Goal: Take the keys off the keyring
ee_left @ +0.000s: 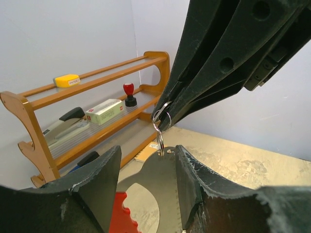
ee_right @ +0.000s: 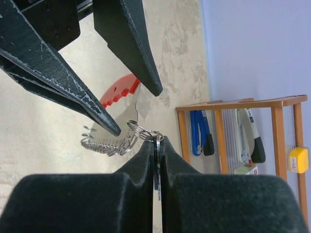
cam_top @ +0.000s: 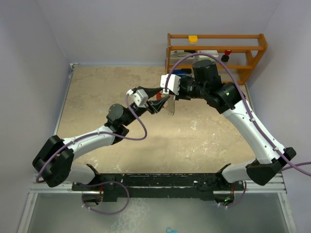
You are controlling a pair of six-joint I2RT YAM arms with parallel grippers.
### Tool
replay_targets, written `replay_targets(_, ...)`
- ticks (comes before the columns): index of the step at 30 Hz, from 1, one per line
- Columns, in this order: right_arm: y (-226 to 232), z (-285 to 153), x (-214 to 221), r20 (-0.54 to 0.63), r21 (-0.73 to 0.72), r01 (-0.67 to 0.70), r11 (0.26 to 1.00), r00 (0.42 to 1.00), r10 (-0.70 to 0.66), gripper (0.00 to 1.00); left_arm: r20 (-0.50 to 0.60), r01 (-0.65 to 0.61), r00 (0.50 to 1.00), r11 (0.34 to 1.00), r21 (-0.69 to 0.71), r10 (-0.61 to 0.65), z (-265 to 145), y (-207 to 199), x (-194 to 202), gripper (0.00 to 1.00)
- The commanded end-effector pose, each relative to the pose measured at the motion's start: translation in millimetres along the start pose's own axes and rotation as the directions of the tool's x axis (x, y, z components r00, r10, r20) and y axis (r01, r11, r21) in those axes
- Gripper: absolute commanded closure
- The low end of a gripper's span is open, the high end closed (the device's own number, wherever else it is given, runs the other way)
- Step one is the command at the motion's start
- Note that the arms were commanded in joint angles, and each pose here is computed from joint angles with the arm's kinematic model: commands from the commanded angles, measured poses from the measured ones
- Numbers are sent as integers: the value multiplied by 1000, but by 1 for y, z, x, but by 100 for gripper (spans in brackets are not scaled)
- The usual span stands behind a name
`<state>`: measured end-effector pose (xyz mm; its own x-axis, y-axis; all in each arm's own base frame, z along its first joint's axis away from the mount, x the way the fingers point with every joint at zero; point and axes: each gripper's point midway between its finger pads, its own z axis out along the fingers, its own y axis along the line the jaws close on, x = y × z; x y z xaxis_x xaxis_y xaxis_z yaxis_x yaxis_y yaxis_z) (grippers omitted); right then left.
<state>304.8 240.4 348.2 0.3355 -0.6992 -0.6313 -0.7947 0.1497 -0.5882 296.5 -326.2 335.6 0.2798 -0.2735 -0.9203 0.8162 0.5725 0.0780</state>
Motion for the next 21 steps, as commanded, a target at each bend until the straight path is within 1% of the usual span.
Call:
replay_targets(1,-10,-8,-16,53,47,10,999,998,-12,100,116,-40,993,999,0,39,11,2,-36,54)
replay_targets(11,-9,-9,-17,59,44,11,999,998,-13,100,124,-39,992,999,-2,39,18,4,-35,54)
replay_targets(21,-10,-9,-17,59,46,13,999,998,-15,100,114,-27,993,999,17,25,22,1,-31,63)
